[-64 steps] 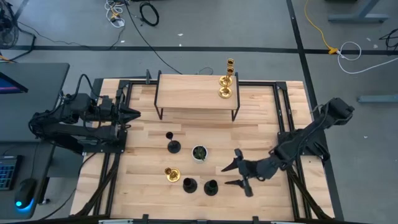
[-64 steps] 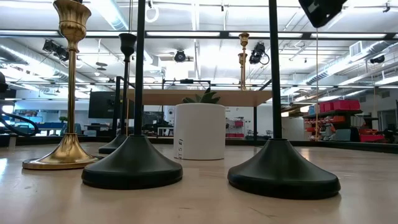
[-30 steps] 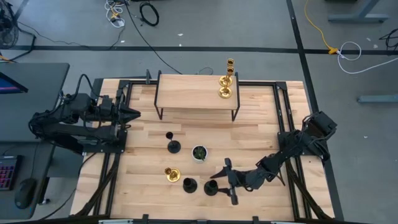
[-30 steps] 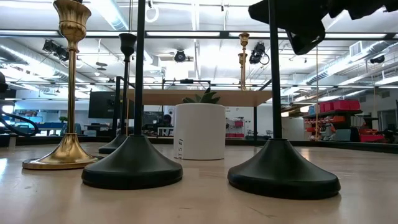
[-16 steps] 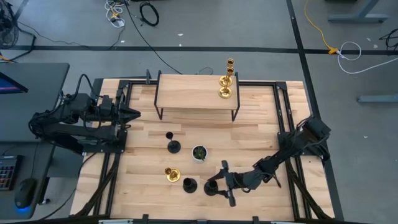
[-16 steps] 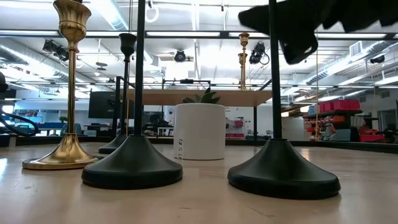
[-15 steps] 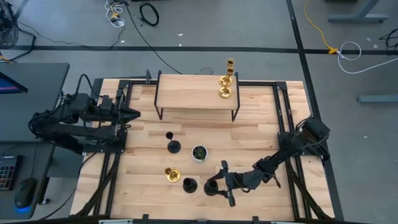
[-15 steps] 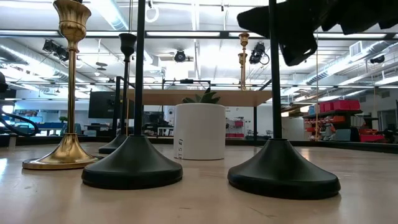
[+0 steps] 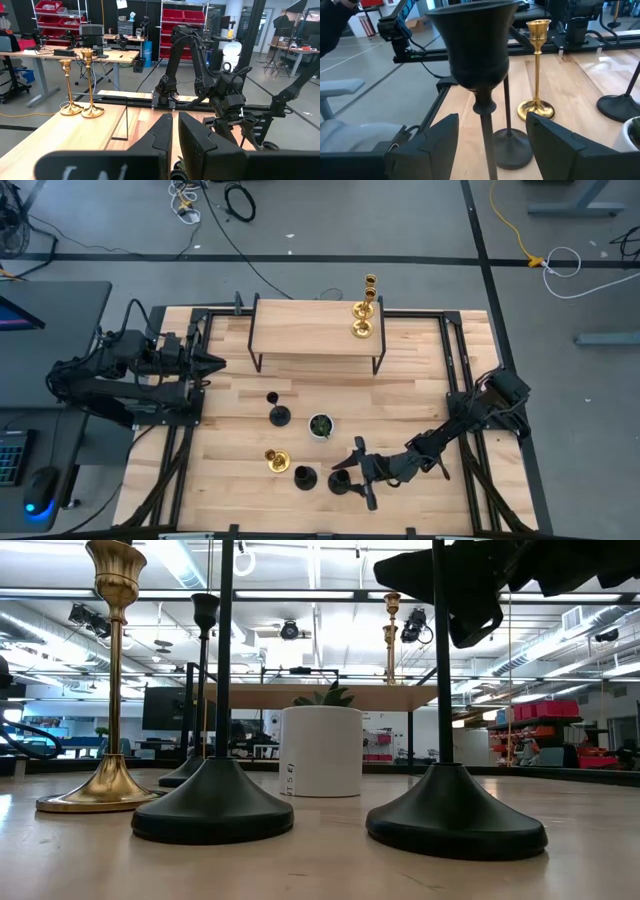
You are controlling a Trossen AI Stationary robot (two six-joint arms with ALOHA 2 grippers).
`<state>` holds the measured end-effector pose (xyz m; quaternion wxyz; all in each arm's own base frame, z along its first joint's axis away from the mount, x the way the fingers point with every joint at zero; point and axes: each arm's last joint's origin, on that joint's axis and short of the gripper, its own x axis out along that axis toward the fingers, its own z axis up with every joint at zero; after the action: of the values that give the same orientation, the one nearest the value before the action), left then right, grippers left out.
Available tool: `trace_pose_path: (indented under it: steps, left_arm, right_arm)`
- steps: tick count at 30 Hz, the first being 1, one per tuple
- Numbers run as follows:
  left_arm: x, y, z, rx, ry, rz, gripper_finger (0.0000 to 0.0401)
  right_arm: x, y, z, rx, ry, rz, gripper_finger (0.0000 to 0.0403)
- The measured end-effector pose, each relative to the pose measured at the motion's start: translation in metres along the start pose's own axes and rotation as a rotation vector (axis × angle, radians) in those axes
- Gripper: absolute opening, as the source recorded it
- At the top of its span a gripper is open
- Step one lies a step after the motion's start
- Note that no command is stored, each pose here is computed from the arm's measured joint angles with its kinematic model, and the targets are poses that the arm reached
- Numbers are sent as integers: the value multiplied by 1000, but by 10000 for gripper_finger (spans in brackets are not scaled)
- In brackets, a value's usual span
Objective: Pick & Place candle stick holders
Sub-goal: Put the right black candle holder on the shelf
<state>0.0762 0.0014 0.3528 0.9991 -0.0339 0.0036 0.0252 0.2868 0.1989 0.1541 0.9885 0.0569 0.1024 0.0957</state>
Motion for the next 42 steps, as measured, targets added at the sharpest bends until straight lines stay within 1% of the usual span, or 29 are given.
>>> trace_pose_path:
  steps: [5,9,16,22,23,37,40,42]
  left_arm:
    - [0,0,0,0,0,0,34]
    - [0,0,0,0,0,0,34]
    - [0,0,0,0,0,0,34]
    - [0,0,0,0,0,0,34]
    - [0,0,0,0,0,0,34]
    - [0,0,0,0,0,0,34]
    - [0,0,0,1,-1,0,34]
    - [0,0,0,0,0,1,34]
  right_arm:
    - [0,1,0,0,5,18,225]
    - [0,1,0,0,8,25,197]
    - [0,1,0,-1,8,25,117]
    - [0,1,-1,-10,12,23,25]
    - [0,0,-1,-15,11,17,15]
    - [0,0,-1,-12,15,16,6]
    - [-1,-1,4,-5,10,7,6]
    - [-3,-4,12,2,-7,-3,5]
